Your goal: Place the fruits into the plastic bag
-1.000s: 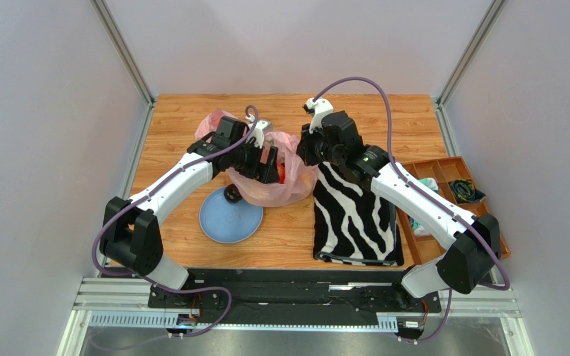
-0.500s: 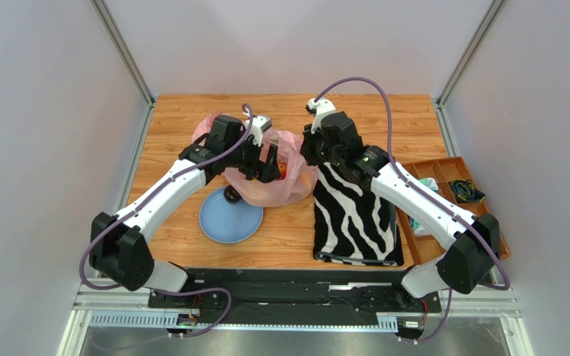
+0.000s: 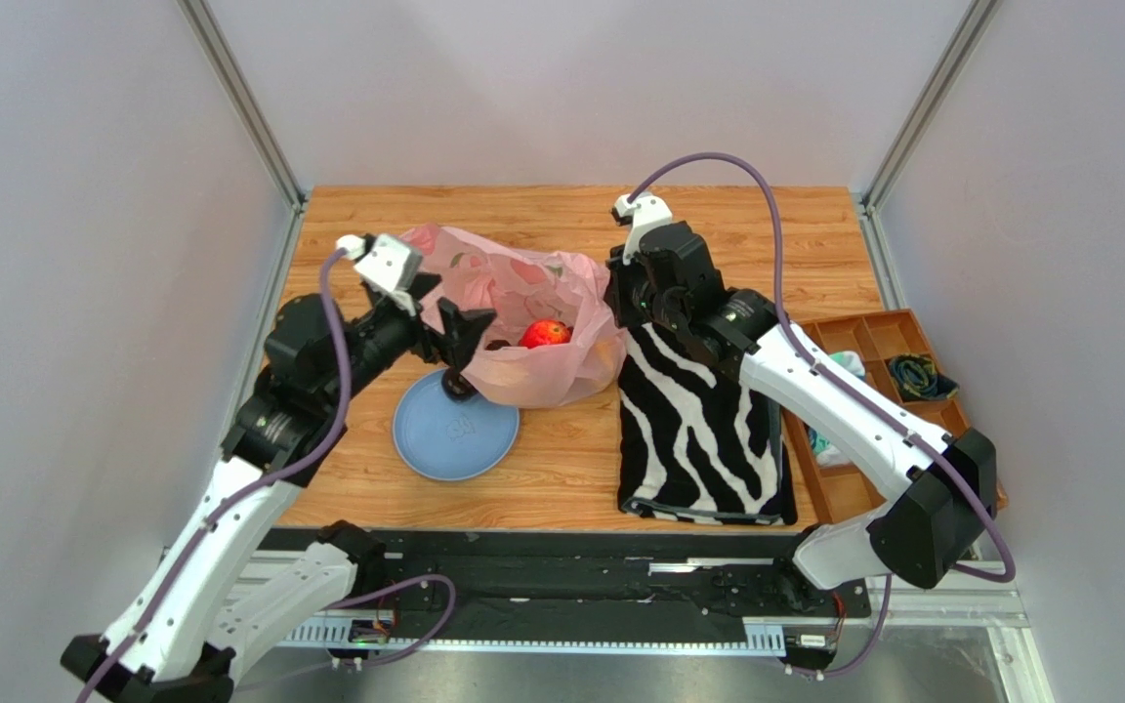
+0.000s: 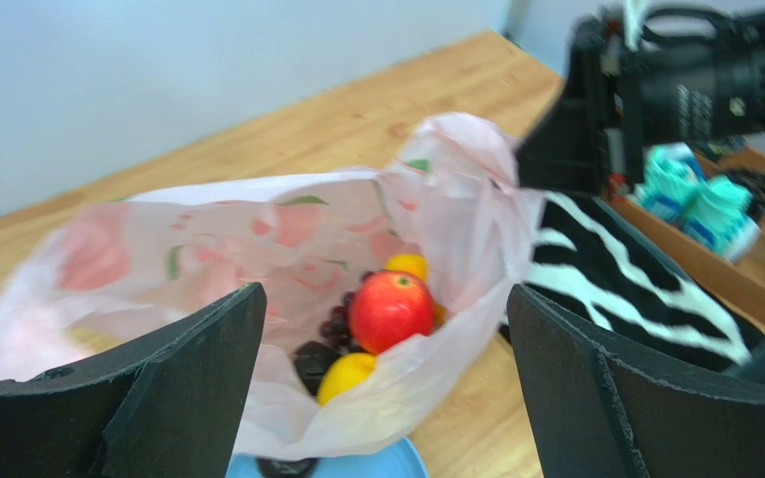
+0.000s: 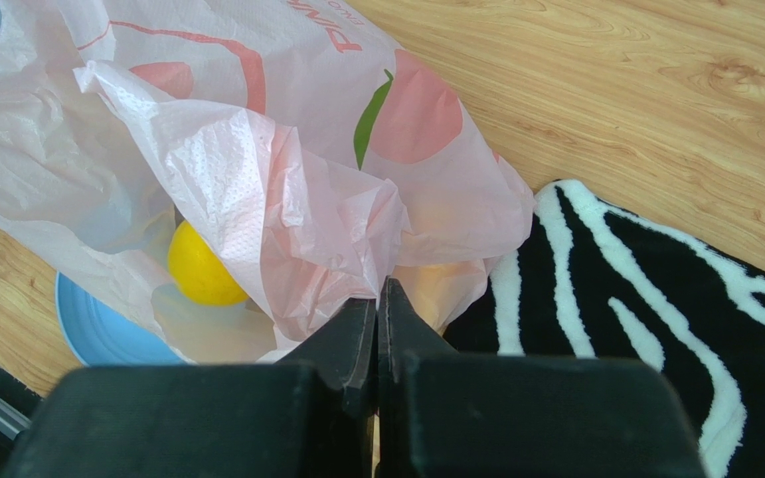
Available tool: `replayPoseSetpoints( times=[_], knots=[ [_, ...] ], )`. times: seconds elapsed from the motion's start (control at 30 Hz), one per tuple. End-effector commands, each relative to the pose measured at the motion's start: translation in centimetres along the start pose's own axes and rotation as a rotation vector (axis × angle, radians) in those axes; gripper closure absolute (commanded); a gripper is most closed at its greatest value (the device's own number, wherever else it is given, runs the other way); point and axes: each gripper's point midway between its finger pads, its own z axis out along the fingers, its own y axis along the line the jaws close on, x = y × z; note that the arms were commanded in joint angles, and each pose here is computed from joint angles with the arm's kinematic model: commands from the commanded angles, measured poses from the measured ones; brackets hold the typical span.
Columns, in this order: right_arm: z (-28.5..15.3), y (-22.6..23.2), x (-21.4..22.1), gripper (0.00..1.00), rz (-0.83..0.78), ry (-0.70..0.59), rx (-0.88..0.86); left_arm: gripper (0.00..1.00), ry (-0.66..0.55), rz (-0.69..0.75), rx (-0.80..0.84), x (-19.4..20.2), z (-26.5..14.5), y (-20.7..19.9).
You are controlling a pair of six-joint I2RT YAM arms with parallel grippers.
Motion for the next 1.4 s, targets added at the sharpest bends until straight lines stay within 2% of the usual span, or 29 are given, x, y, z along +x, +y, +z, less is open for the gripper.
replayPoseSetpoints(
  times=[0.0, 0.07, 0.27, 0.7, 0.83, 0.87, 1.03, 1.37],
  knots=[
    [-1.5, -0.2, -2.5, 1.00, -0.003, -0.069, 0.009, 0.01, -0.009, -0.074, -0.287, 1.0, -3.0, 5.3],
    [-1.4, -0.2, -2.6, 1.00, -0.001, -0.069, 0.010, 0.01, -0.004, -0.133, -0.372, 1.9, -4.3, 7.3],
    [-1.6, -0.3, -2.5, 1.00, -0.003, -0.067, 0.013, 0.01, 0.062, -0.306, -0.523, 6.4, -7.2, 9.7],
    [-2.1, -1.1, -2.8, 1.00, -0.004, -0.082, 0.041, 0.01, 0.168, -0.581, -0.613, 14.2, -7.8, 11.3],
    [-2.1, -1.6, -2.8, 1.00, -0.004, -0.079, 0.052, 0.04, 0.210, -0.620, -0.603, 16.0, -7.3, 11.3],
    [-2.2, -1.6, -2.9, 1.00, -0.005, -0.082, 0.051, 0.07, 0.226, -0.629, -0.587, 16.4, -6.9, 11.1],
    [-2.4, -1.5, -3.0, 1.00, -0.001, -0.090, 0.045, 0.13, 0.225, -0.624, -0.584, 16.8, -6.7, 11.2],
    [-2.5, -1.4, -2.9, 1.00, 0.010, -0.092, 0.032, 0.14, 0.314, -0.650, -0.538, 20.8, -3.1, 9.8]
  ],
)
